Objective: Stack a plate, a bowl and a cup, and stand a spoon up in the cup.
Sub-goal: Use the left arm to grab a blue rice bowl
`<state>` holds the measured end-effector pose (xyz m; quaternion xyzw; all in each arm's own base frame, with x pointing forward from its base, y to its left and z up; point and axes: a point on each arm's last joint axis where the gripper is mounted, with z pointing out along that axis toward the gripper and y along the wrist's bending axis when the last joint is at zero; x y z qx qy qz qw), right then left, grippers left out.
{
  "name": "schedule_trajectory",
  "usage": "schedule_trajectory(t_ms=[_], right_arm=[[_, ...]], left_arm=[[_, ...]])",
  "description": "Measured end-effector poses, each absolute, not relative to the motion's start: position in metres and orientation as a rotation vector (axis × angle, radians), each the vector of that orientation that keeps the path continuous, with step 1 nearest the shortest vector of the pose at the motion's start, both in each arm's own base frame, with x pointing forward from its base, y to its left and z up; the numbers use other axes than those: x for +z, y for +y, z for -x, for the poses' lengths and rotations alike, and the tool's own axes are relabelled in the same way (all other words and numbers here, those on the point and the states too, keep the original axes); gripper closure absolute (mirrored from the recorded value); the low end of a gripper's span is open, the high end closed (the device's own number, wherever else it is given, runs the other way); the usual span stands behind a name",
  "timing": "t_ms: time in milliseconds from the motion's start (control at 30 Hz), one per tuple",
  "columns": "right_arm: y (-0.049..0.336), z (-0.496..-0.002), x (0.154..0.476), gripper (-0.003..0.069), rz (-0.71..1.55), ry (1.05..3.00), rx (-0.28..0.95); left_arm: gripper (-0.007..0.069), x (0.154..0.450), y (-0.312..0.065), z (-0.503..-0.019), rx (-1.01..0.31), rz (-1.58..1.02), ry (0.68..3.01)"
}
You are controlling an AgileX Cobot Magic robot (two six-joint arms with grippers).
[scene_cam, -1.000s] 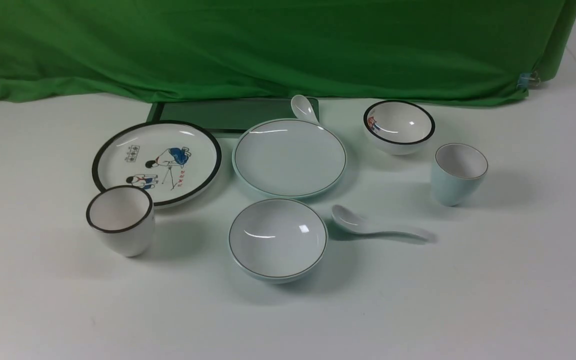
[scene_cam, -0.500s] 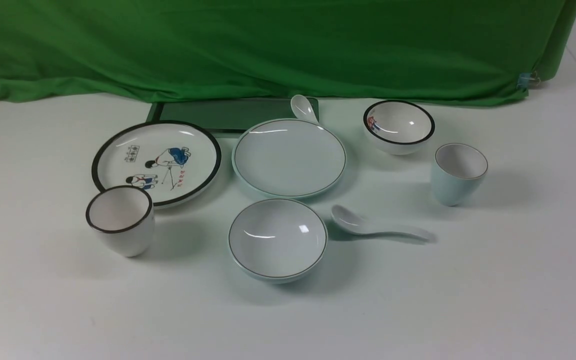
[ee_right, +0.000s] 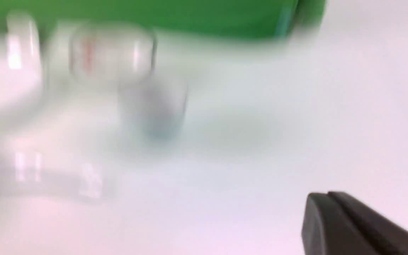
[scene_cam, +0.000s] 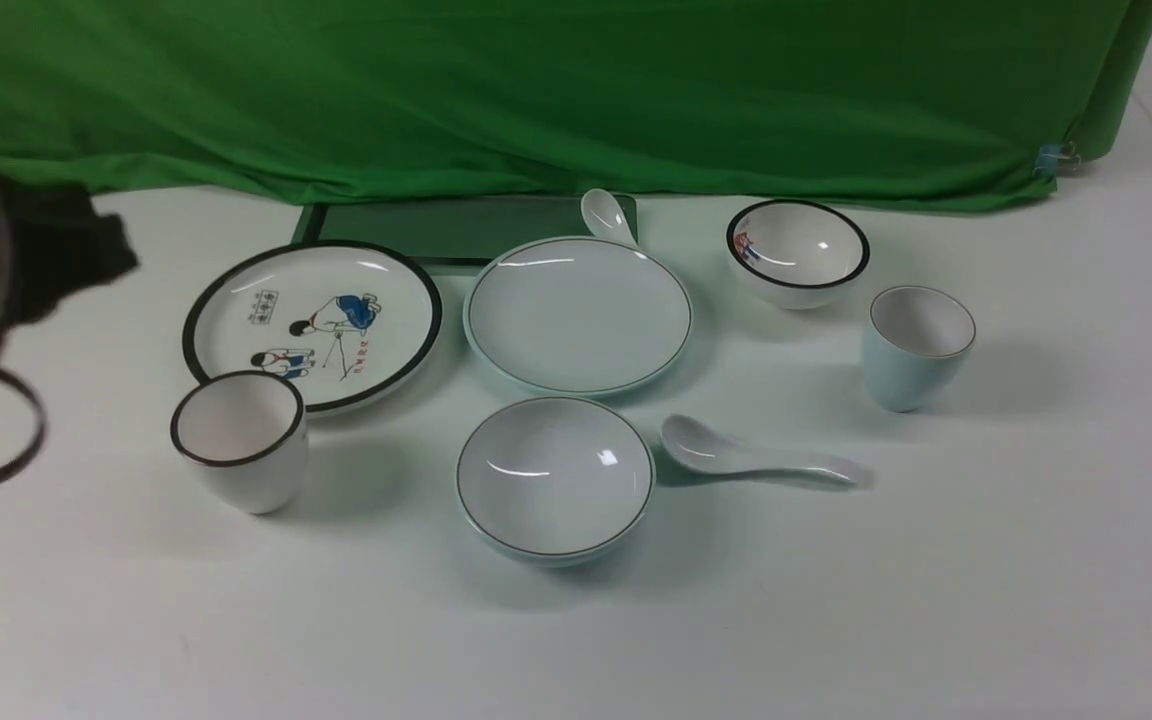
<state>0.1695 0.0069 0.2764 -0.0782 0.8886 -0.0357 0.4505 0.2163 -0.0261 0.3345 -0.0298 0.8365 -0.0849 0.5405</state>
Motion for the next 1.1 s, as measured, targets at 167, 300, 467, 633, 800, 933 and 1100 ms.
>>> schedule_trajectory(t_ms=[167, 300, 467, 633, 800, 933, 1100], right_arm=[[0.04, -0.191, 0.262, 0.0645, 0.508, 2.453, -0.047], [0.065, -0.203, 0.259, 0.0645, 0.69, 2.46, -0.015], [0.086, -0.208, 0.25, 0.0645, 0.83, 2.507, 0.003], [0.087, -0.207, 0.248, 0.0645, 0.853, 2.519, 0.002], [0.088, -0.208, 0.248, 0.0643, 0.851, 2.508, 0.003], [0.088, -0.209, 0.249, 0.064, 0.853, 2.491, 0.004], [0.09, -0.212, 0.25, 0.0627, 0.846, 2.457, 0.007]], left_arm=[[0.0643, 0.32, -0.076, -0.259, -0.303, -0.243, 2.331], [0.0568, 0.305, -0.117, -0.286, -0.331, -0.447, 2.445], [0.0354, 0.272, -0.158, -0.323, -0.212, -0.647, 2.495], [0.0189, 0.231, -0.172, -0.353, -0.144, -0.7, 2.555], [0.0239, 0.185, -0.178, -0.369, -0.112, -0.737, 2.645], [0.047, 0.177, -0.179, -0.371, -0.111, -0.747, 2.667], [0.0631, 0.212, -0.182, -0.374, -0.148, -0.723, 2.597]])
